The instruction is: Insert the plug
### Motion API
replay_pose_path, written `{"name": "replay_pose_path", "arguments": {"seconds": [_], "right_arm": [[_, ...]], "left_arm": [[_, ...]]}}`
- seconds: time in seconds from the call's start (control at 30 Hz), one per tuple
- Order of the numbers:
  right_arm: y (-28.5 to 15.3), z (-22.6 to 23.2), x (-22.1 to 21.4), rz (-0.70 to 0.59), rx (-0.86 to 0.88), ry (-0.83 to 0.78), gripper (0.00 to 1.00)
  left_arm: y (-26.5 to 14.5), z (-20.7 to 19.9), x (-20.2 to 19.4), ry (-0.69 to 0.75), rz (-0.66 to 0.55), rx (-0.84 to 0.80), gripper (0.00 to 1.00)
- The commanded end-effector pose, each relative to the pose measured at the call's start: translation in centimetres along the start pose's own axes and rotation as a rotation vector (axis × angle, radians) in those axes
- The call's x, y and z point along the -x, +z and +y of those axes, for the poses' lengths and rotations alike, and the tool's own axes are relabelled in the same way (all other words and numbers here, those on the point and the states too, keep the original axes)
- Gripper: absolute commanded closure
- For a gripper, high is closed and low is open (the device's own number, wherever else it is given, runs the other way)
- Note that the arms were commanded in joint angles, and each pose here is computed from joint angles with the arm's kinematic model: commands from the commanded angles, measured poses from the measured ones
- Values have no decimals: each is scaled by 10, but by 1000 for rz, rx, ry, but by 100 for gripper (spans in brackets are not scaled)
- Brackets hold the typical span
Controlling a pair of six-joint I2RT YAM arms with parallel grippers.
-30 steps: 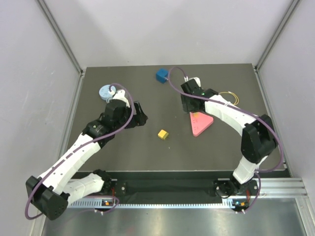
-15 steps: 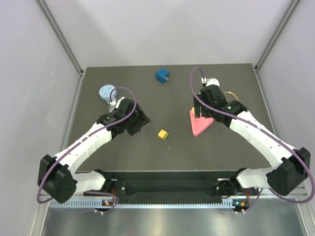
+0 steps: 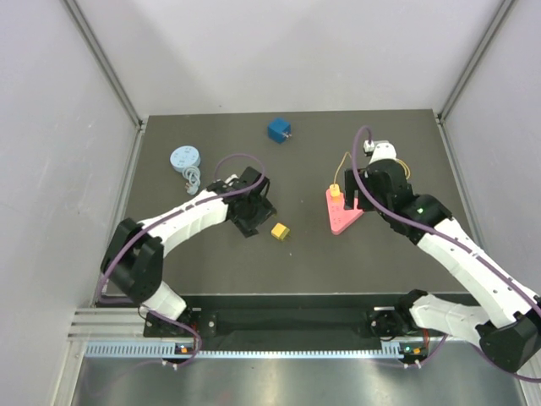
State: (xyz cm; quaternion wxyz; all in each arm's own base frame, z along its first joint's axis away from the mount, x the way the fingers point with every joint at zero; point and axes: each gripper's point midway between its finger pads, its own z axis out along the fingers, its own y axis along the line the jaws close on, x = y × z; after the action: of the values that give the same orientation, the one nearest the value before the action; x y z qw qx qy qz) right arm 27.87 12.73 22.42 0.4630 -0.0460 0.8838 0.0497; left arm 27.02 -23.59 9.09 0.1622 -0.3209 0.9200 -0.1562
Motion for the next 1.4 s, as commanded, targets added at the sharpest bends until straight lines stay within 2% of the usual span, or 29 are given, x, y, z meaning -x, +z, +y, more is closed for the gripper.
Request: {"name": "replay_pose_path", "arguments": {"seconds": [0.0, 0.57, 1.0, 1.13, 1.27, 1.37], "right_arm": [[-4, 4, 14, -69, 26, 16, 22], [-5, -5, 4, -71, 2, -6, 22], [0, -5, -4, -55, 0, -11, 22], [2, -5, -5, -51, 1, -15, 22], [2, -4, -5, -50, 2, -14, 22], [2, -5, -6, -51, 1, -12, 22]], "left_arm": [[8, -14, -8, 5, 26, 38, 31], [48, -17, -40, 41, 101, 115, 32], [68, -14, -42, 80, 107, 147, 35], [65, -15, -35, 92, 69, 150, 36], [62, -16, -32, 104, 55, 145, 40], [61, -17, -30, 128, 47, 141, 50]]}}
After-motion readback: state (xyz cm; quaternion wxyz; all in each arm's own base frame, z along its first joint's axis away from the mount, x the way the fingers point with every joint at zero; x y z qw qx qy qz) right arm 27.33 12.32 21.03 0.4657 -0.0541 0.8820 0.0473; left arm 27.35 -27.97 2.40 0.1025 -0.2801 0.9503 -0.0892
